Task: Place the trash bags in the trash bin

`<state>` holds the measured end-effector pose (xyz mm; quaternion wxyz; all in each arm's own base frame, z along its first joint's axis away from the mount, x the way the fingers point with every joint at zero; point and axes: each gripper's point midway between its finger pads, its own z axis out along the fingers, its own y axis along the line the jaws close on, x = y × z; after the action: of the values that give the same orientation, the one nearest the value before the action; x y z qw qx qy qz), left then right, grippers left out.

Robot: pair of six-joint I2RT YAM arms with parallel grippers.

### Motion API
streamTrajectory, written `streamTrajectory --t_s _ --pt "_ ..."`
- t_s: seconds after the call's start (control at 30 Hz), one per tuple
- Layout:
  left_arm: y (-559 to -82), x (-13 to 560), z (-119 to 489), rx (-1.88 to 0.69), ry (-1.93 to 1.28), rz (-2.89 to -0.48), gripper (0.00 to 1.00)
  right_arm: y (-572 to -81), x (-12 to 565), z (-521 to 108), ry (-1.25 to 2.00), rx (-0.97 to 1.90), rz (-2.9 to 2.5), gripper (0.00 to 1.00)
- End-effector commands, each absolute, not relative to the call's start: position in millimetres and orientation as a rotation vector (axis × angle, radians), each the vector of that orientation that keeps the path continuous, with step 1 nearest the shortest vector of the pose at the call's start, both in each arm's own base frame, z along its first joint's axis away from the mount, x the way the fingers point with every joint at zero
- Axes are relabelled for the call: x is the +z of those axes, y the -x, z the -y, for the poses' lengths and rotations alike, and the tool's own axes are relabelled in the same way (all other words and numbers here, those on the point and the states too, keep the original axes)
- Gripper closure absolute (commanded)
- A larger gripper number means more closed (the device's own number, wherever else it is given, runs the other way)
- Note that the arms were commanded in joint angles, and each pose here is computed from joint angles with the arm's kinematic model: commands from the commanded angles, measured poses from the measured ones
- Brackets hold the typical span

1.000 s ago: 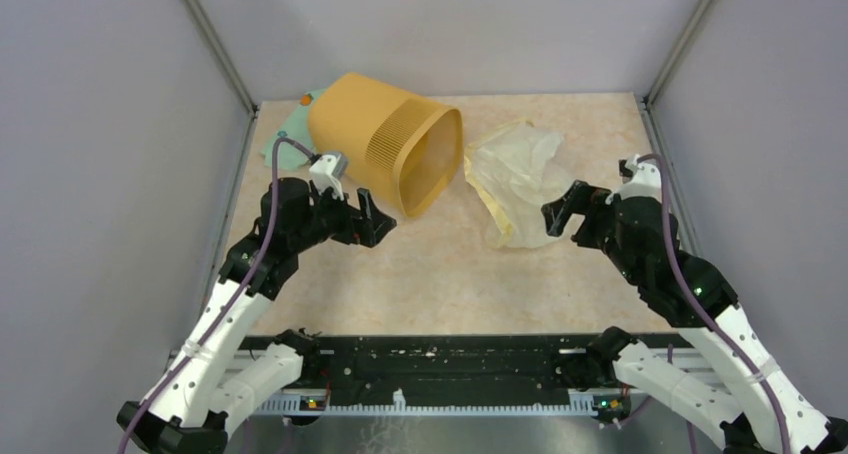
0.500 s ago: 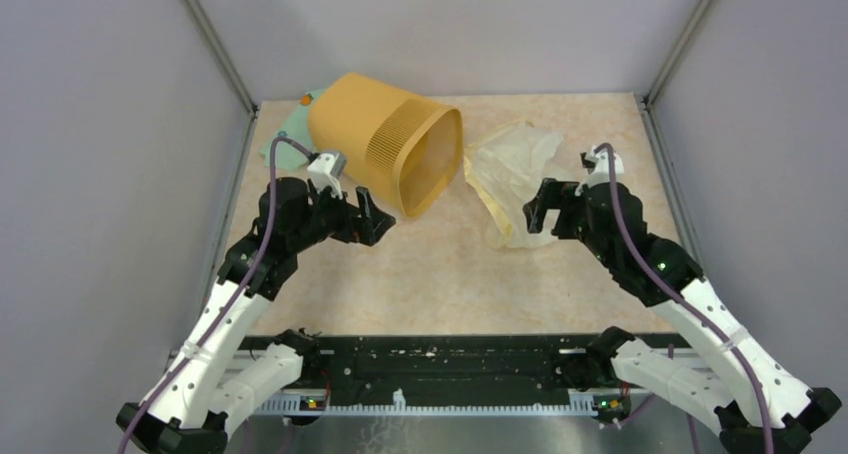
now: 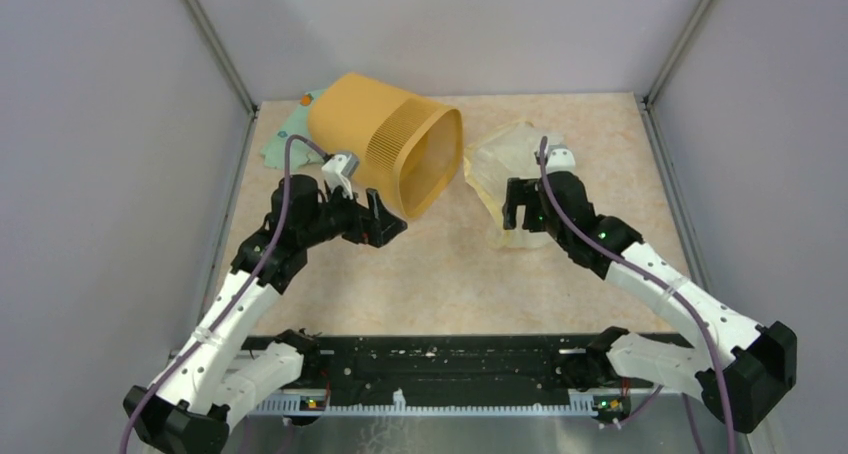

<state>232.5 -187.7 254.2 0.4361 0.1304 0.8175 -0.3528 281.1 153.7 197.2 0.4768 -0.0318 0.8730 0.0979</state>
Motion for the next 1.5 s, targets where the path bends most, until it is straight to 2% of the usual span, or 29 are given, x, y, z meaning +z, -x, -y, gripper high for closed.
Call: streamTrajectory --t_s 0.0,0.53,0.67,0.77,0.83,0.93,0.97,1.27,1.47 --pt "-229.1 262.8 199.4 -0.967 -0.355 -1.971 0.01 -287.6 191.3 -178.3 0.1 0.314 -2.101 0.15" --pt "-230.1 243.1 198.4 -0.967 -0.285 -2.004 0.01 -328.6 128.8 -191.3 0.138 0.123 -2.131 0.2" --pt "-232.3 238.8 198.6 -0.967 -0.256 -2.011 0.01 -331.7 111.6 -185.9 0.13 0.054 -2.161 0.25" --pt "-232.9 236.0 199.5 -0.963 -0.248 -2.017 0.01 -330.3 102.5 -179.8 0.122 0.002 -2.189 0.34" --pt "-232.6 233.5 201.0 -0.968 -0.243 -2.022 0.01 -329.0 107.7 -177.5 0.12 -0.007 -2.196 0.53" --pt "-228.8 229.2 207.6 -1.006 -0.236 -2.03 0.01 -321.7 128.7 -183.6 0.147 0.072 -2.184 0.91" --pt "-228.3 229.3 210.1 -1.02 -0.23 -2.028 0.01 -317.1 143.0 -188.2 0.168 0.134 -2.164 0.99" --pt "-223.6 221.5 219.1 -1.065 -0.255 -2.02 0.02 -236.9 234.1 -218.0 0.504 0.618 -2.023 1.0" --pt "-222.8 222.7 224.6 -1.11 -0.256 -2.018 0.02 -197.9 269.0 -217.0 0.522 0.805 -1.931 1.0"
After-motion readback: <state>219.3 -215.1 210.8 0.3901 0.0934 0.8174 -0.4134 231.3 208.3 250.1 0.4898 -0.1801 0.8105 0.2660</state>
